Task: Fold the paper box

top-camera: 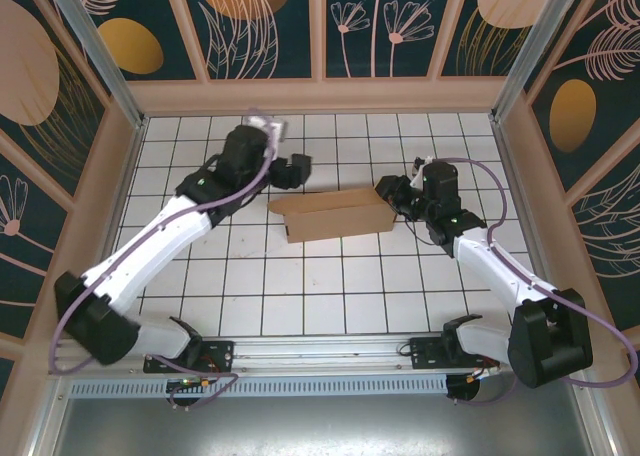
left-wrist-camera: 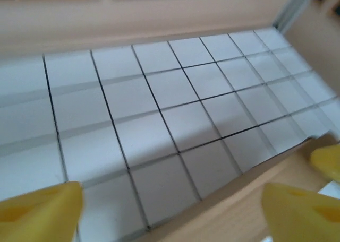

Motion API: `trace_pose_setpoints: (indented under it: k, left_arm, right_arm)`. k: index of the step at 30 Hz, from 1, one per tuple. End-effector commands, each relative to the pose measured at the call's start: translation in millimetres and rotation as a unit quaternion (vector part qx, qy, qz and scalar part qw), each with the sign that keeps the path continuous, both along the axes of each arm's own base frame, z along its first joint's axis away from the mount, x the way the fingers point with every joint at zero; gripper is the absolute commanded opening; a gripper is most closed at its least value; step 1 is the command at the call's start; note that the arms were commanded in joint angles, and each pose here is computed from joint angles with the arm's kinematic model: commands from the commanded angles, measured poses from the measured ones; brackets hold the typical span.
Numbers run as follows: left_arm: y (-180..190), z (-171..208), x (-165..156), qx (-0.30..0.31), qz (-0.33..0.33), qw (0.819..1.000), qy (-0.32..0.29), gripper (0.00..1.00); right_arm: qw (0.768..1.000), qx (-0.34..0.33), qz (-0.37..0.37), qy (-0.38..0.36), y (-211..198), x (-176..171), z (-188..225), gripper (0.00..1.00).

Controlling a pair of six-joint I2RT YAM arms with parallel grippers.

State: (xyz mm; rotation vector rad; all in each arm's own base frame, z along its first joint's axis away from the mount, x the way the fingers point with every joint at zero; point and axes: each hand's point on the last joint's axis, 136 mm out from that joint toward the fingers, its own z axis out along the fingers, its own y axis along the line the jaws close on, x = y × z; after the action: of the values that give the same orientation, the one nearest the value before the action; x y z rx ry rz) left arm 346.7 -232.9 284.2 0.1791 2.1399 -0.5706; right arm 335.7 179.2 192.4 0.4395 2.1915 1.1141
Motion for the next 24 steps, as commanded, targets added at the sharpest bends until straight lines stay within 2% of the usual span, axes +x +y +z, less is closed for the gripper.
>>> trace_pose_setpoints:
  k: [1, 2, 3, 4, 8, 13, 19, 24]
  left_arm:
    - [5, 8, -12, -0.188, 0.033, 0.98, 0.051, 0.39]
    - [15, 1, -12, -0.189, 0.051, 0.979, 0.062, 0.17]
    - [21, -3, -13, -0.189, 0.059, 0.978, 0.065, 0.04]
    - [28, -8, -15, -0.194, 0.07, 0.976, 0.068, 0.0]
    - [47, -26, -29, -0.221, 0.088, 0.968, 0.079, 0.0]
    - [50, -64, -33, -0.2, 0.107, 0.966, 0.126, 0.0]
    - [53, -74, -21, -0.192, 0.121, 0.965, 0.128, 0.0]
    - [39, -82, -18, -0.214, 0.101, 0.96, 0.151, 0.0]
  right_arm:
    - [0.996, -0.051, -0.016, 0.071, -13, -17, -52, 0.24]
    - [0.996, -0.051, -0.013, 0.072, -12, -18, -53, 0.24]
    - [0.996, -0.052, -0.01, 0.07, -11, -18, -53, 0.24]
    - [0.996, -0.053, -0.009, 0.068, -11, -18, -52, 0.24]
    - [0.996, -0.059, -0.007, 0.062, -12, -20, -52, 0.24]
    - [0.996, -0.059, -0.001, 0.063, -9, -20, -52, 0.24]
    - [0.996, -0.066, 0.003, 0.065, -10, -22, -54, 0.24]
    - [0.996, -0.066, 0.003, 0.066, -10, -23, -55, 0.24]
